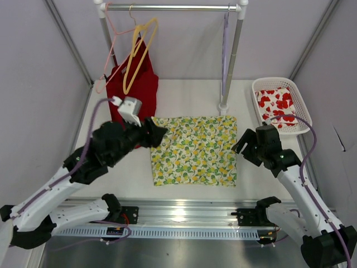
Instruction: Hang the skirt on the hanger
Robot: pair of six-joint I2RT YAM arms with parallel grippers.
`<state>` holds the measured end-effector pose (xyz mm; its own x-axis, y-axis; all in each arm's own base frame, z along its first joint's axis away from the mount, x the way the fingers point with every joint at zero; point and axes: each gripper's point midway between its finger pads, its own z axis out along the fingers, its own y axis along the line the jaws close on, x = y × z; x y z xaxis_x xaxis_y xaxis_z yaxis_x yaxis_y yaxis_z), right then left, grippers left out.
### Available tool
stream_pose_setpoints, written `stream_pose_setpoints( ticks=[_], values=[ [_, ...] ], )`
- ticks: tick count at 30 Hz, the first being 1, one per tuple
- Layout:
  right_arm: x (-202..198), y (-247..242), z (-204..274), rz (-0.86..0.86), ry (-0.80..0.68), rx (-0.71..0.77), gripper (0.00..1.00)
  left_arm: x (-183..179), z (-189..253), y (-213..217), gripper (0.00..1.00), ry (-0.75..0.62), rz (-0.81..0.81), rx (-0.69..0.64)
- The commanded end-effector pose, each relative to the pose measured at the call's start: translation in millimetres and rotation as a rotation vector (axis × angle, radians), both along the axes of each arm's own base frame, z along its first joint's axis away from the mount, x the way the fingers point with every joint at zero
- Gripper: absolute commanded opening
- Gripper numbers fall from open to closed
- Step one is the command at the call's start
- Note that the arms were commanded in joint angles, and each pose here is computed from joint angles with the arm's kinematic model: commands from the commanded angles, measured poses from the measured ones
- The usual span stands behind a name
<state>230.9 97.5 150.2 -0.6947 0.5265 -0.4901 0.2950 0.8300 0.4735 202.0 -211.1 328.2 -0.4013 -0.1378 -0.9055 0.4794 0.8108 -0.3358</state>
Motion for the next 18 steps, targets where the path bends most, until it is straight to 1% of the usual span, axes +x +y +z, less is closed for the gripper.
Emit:
stream_pose_setpoints(
  ticks=[1, 3, 4, 5, 6, 7, 8, 9, 11, 12, 15, 16, 18],
  values=[
    [13, 1, 22, 0.011, -0.064, -0.007, 0.75, 32, 92, 43, 0.67, -0.265, 0.234, 0.045],
    [17, 1, 25, 0.017, -0.077, -0.012, 0.75, 48, 136, 52, 0.68, -0.346, 0.317, 0.024],
    [19, 3, 26, 0.023, -0.083, -0.005, 0.75, 54, 145, 56, 0.68, -0.371, 0.340, 0.043],
    [20, 4, 27, 0.025, -0.086, -0.004, 0.75, 62, 167, 57, 0.69, -0.401, 0.361, 0.019],
    [22, 4, 25, 0.026, -0.083, -0.003, 0.74, 76, 170, 66, 0.70, -0.407, 0.401, 0.033],
    [22, 12, 27, 0.054, -0.087, 0.027, 0.74, 83, 174, 63, 0.70, -0.410, 0.384, 0.030],
    [23, 13, 27, 0.059, -0.086, 0.032, 0.74, 87, 191, 68, 0.70, -0.434, 0.399, 0.007],
    [24, 15, 28, 0.066, -0.089, 0.033, 0.74, 104, 188, 72, 0.70, -0.429, 0.426, 0.031],
    [27, 17, 29, 0.079, -0.093, 0.037, 0.73, 114, 200, 71, 0.72, -0.459, 0.415, 0.020],
    [28, 17, 29, 0.083, -0.096, 0.033, 0.73, 131, 193, 75, 0.72, -0.447, 0.434, 0.050],
    [31, 19, 32, 0.094, -0.105, 0.035, 0.73, 150, 199, 81, 0.73, -0.483, 0.438, 0.067],
    [33, 20, 33, 0.100, -0.111, 0.037, 0.73, 161, 195, 80, 0.73, -0.474, 0.438, 0.074],
    [33, 22, 31, 0.107, -0.106, 0.039, 0.73, 171, 200, 87, 0.73, -0.482, 0.445, 0.070]
  ],
)
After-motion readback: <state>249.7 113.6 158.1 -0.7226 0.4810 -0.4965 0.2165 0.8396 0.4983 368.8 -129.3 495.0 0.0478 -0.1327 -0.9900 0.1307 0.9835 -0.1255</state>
